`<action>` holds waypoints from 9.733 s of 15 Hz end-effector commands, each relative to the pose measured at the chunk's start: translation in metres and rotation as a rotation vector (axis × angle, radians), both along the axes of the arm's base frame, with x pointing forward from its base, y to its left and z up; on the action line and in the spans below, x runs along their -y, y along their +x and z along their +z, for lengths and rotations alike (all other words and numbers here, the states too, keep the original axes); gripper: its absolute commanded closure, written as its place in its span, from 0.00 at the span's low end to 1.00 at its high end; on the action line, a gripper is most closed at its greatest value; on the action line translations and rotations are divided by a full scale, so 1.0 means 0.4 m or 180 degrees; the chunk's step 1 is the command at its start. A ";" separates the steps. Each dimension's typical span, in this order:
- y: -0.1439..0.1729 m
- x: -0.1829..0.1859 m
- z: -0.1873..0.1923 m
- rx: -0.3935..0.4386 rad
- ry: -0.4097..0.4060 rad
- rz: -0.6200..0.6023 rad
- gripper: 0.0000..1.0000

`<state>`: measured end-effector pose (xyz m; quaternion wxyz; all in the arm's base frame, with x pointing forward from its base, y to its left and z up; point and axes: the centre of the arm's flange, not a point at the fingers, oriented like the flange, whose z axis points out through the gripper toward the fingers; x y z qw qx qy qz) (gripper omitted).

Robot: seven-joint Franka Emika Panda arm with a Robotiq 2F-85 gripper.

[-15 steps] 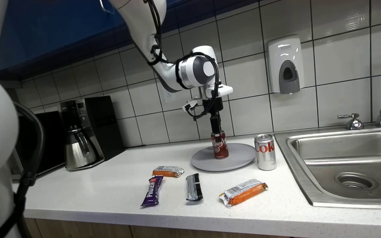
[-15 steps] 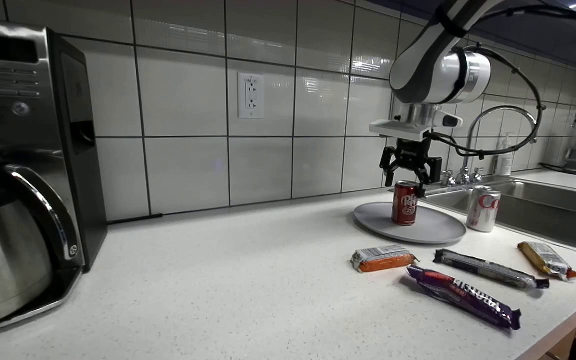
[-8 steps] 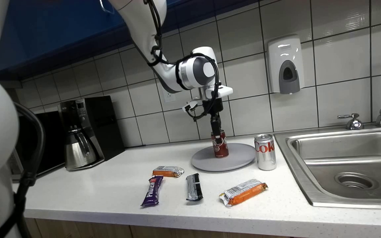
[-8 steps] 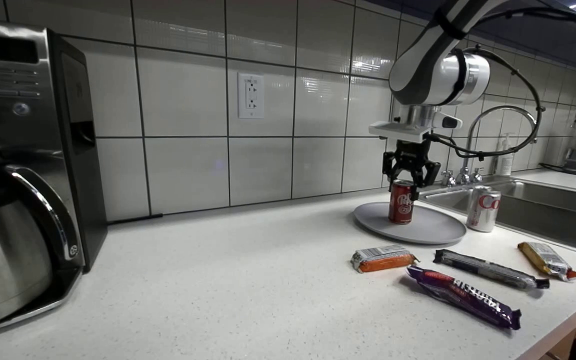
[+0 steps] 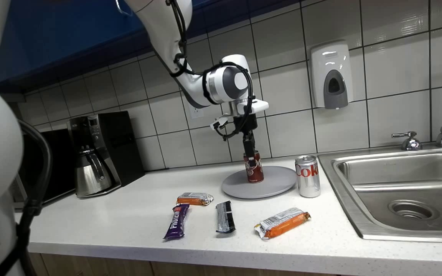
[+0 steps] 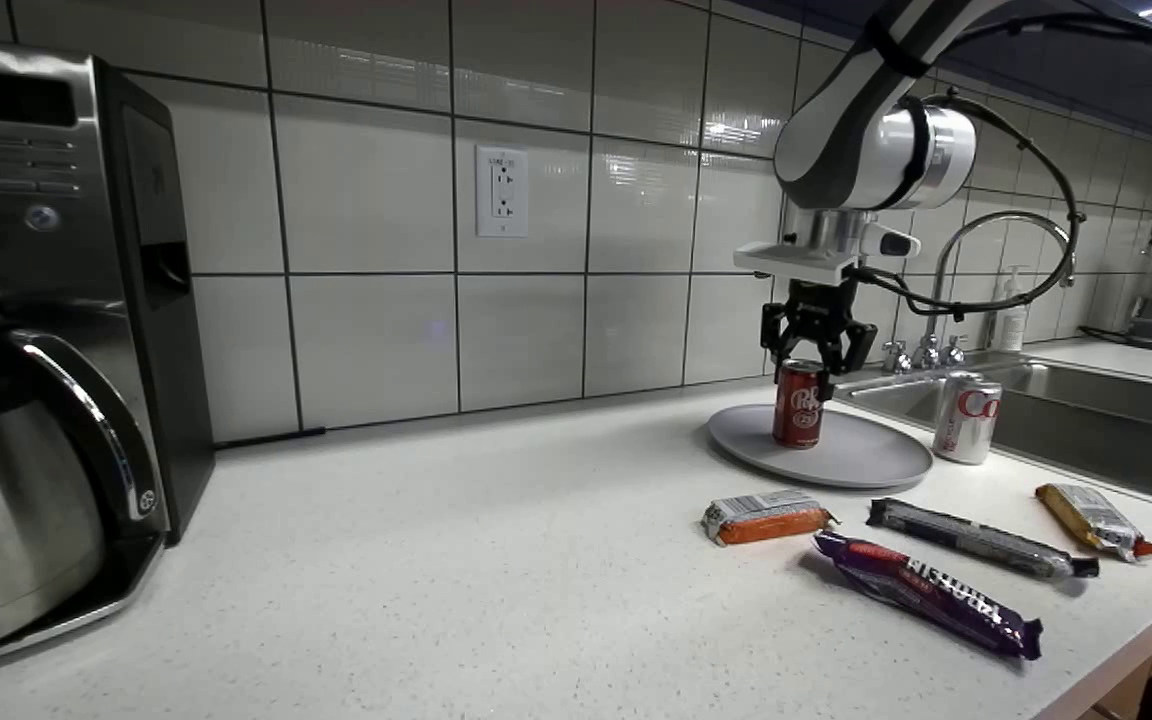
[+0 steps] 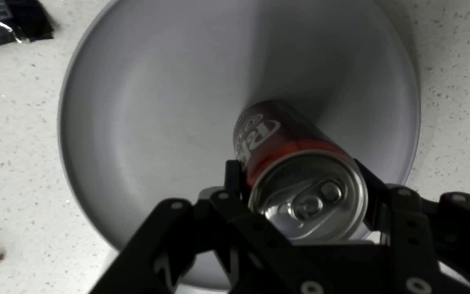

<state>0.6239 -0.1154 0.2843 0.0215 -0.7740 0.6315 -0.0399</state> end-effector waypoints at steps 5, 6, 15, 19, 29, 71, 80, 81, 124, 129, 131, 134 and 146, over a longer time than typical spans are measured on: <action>0.026 -0.079 0.074 0.0064 0.0019 0.0226 0.61; 0.030 -0.091 0.077 0.0077 0.0020 0.0250 0.61; 0.077 -0.186 0.120 0.0188 0.0046 0.0460 0.61; 0.094 -0.230 0.134 0.0219 0.0046 0.0579 0.61; 0.126 -0.353 0.123 0.0151 0.0088 0.0840 0.61; 0.130 -0.402 0.018 -0.0066 0.0080 0.0970 0.00; 0.138 -0.406 0.061 0.0114 0.0058 0.0998 0.00; 0.138 -0.409 0.068 0.0151 0.0056 0.1007 0.00; -0.131 -0.549 0.147 -0.0191 0.0080 0.0559 0.00; -0.161 -0.541 0.137 -0.0189 0.0097 0.0478 0.00; -0.172 -0.537 0.129 -0.0200 0.0111 0.0468 0.00; -0.184 -0.522 0.112 -0.0216 0.0111 0.0429 0.00; -0.263 -0.503 0.018 -0.0419 0.0088 0.0119 0.00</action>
